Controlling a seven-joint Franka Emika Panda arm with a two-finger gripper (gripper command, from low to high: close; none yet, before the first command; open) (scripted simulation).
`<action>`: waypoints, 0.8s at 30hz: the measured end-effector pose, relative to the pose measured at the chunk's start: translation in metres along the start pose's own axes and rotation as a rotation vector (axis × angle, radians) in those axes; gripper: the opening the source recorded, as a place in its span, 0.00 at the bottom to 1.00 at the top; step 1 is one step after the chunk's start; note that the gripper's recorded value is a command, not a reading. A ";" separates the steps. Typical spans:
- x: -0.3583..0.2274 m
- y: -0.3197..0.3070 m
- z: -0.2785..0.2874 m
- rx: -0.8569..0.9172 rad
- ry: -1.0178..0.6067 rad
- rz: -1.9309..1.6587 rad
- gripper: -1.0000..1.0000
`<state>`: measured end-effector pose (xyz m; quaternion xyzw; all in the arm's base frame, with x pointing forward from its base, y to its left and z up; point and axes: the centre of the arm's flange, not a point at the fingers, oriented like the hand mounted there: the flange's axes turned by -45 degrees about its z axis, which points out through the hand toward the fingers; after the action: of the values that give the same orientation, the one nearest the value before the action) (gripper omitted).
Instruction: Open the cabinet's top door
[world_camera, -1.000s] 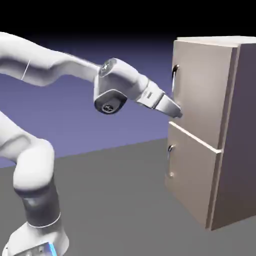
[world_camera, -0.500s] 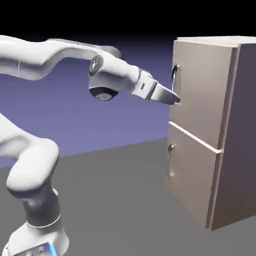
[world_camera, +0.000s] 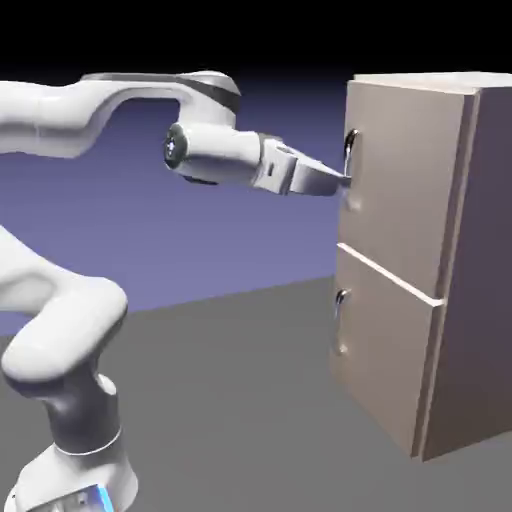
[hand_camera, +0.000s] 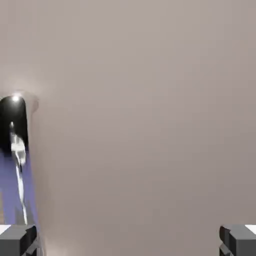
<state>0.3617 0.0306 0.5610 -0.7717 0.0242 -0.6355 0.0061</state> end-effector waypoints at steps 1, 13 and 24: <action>-0.001 -0.003 0.001 -0.001 0.012 -0.002 0.50; -0.025 -0.050 0.020 -0.020 0.144 -0.025 0.50; -0.031 -0.070 0.084 -0.037 0.194 -0.037 0.00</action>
<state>0.4398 0.1001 0.5175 -0.7068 0.0222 -0.7067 -0.0224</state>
